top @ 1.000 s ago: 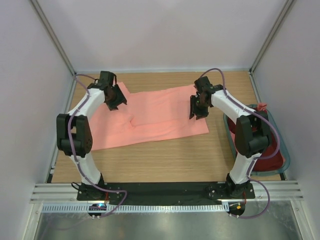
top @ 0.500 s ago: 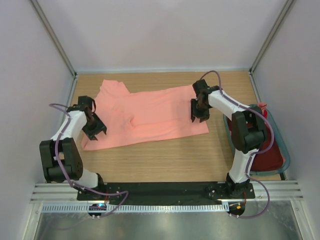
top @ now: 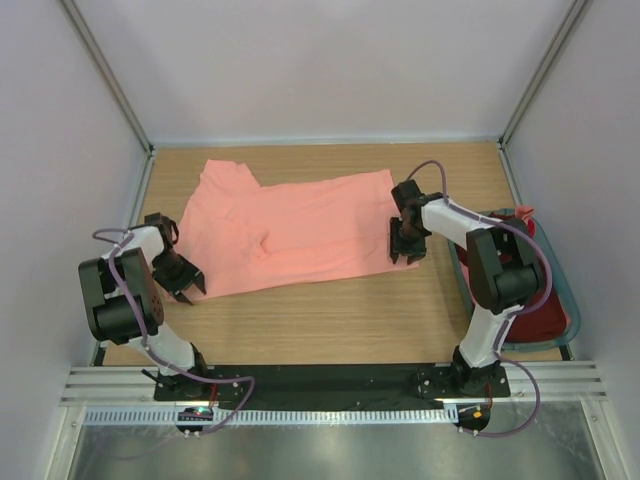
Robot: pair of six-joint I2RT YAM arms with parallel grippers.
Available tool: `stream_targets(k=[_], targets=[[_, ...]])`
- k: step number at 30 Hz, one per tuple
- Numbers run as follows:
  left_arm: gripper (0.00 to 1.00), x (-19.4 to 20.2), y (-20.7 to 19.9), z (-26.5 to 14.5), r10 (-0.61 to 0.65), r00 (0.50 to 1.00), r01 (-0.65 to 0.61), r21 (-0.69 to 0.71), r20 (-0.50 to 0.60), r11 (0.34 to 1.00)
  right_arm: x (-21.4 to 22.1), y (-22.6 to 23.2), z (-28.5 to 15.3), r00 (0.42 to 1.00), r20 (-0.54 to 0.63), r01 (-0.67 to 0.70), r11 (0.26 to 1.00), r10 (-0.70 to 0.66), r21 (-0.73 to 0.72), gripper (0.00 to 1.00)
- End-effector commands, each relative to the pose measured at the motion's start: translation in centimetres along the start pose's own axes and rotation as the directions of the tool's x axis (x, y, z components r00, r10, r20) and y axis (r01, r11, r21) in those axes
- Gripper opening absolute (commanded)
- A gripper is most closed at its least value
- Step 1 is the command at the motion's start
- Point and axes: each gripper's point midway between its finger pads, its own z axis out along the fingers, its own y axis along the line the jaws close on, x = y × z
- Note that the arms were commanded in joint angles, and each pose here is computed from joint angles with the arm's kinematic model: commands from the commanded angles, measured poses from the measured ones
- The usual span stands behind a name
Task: Fold and stack the t-shirts
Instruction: Fold the tshirt
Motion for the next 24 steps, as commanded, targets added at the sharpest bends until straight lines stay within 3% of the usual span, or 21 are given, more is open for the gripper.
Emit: stream_targets(k=[1,7,13,20,24], targets=[[0.47,0.7,0.6,0.5,-0.038,0.999,0.038,-0.022,-0.024,0.999,3.7,-1.8,2.1,0.995,-0.094,-0.026,0.998,0.031,0.054,0.47],[0.48,0.7,3.4,-0.2,-0.086,0.996,0.085,-0.145,-0.004,0.986,7.6,-3.7,0.0,0.99,-0.128,-0.048,0.994,0.06,0.098,0.47],[0.5,0.5,3.4,-2.7,-0.089,0.996,0.092,-0.116,0.023,0.989,8.3,-4.1,-2.0,0.993,-0.102,-0.058,0.994,0.067,0.091,0.47],[0.58,-1.3,1.3,-8.6,-0.019,0.984,0.009,0.058,0.178,0.998,1.0,-1.9,-6.9,0.994,0.076,-0.081,0.997,0.079,0.022,0.5],[0.59,-4.2,-1.2,-11.8,0.012,0.943,-0.074,0.173,0.332,0.982,-6.0,0.2,-8.5,0.959,0.235,-0.144,0.987,0.157,-0.068,0.52]])
